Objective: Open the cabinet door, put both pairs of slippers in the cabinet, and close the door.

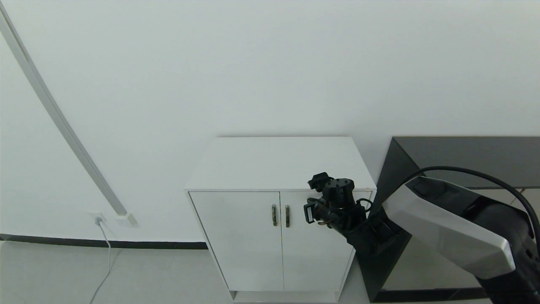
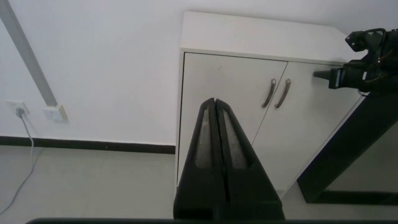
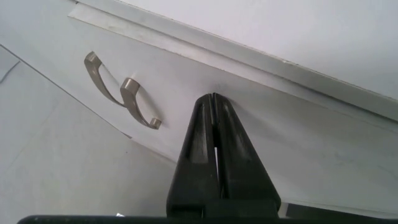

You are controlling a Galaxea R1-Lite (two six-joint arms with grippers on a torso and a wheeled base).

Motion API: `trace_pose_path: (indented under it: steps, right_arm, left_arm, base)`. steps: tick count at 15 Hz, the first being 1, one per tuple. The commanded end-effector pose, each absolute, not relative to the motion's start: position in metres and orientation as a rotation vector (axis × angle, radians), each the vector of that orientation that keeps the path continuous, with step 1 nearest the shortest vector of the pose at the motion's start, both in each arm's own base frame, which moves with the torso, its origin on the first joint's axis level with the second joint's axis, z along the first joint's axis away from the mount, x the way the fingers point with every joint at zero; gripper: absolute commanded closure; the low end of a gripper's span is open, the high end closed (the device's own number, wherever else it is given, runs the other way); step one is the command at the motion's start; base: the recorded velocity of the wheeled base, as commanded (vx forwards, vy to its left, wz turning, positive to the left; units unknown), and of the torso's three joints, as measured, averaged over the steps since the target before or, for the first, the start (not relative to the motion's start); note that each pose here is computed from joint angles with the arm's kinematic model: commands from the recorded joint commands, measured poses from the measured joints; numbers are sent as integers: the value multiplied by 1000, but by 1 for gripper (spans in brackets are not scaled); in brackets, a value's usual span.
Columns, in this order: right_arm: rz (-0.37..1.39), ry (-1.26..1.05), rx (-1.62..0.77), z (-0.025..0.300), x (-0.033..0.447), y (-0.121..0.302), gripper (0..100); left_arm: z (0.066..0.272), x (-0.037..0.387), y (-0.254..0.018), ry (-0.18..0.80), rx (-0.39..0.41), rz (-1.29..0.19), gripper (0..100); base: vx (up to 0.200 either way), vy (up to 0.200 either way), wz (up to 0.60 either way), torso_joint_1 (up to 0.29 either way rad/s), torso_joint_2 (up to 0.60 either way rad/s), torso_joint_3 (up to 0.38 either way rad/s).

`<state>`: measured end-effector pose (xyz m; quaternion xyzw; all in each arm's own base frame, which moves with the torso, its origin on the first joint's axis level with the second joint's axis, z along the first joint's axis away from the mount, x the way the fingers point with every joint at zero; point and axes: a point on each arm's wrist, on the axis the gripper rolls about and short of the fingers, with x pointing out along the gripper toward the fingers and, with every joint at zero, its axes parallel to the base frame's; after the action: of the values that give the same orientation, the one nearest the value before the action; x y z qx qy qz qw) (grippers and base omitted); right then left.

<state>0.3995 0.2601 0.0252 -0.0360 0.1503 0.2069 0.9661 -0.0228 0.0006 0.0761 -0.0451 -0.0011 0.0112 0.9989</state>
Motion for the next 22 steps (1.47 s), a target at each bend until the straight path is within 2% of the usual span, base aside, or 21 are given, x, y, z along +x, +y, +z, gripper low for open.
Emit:
trace_pose_path:
  steps: [1, 13, 18, 22]
  right_arm:
    - [418, 306, -73, 23, 400, 260, 100]
    - [412, 299, -67, 21, 404, 259, 100]
    - [427, 287, -51, 45, 376, 249, 100]
    - [418, 249, -31, 82, 325, 210, 100]
  left_arm:
    - [76, -23, 1, -3, -91, 23, 100]
    - [76, -23, 1, -3, -92, 23, 100]
    - [76, -23, 1, -3, -94, 23, 100]
    - [76, -23, 1, -3, -94, 21, 100]
  base:
    - [0, 0, 0, 0, 0, 0]
    - [0, 0, 0, 0, 0, 0]
    - [0, 0, 0, 0, 0, 0]
    - [0, 0, 0, 0, 0, 0]
